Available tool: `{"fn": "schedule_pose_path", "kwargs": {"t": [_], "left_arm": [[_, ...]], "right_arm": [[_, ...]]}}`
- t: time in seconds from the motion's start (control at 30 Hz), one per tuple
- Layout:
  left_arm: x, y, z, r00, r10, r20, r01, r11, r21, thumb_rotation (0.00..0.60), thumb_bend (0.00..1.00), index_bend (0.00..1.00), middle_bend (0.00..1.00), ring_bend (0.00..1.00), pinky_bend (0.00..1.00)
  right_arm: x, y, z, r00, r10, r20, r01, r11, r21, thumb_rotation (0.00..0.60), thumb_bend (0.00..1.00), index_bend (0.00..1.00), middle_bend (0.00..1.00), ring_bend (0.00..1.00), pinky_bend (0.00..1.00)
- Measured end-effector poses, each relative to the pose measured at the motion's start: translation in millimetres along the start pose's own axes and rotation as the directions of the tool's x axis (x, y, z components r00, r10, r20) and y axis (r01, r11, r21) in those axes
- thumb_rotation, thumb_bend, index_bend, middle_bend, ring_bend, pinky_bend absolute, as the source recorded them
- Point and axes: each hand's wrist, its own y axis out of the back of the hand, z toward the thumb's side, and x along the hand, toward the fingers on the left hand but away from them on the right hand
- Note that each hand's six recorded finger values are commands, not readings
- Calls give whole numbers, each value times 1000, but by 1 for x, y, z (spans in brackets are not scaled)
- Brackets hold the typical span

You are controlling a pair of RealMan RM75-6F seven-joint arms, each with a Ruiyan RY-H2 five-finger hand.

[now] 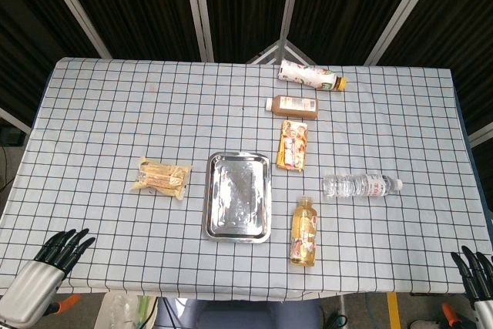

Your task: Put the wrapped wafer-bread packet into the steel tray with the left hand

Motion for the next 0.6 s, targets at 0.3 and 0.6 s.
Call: {"fn": "schedule_pose_path", "kwargs": {"t": [0.3, 0.6], "left_arm": [[0, -8, 10, 997, -56, 45, 57, 998, -14, 600, 102, 0, 0, 0, 75], [67, -9, 31, 998, -6, 63, 4, 1000, 27, 600, 149, 0, 0, 0, 72]], "right_arm": [[4, 1, -3, 1000, 5, -4, -5, 1000, -17, 600, 322, 0, 0, 0, 0], [-6, -2, -6, 999, 32, 1, -32, 999, -36, 600, 322, 0, 0, 0, 0]]}}
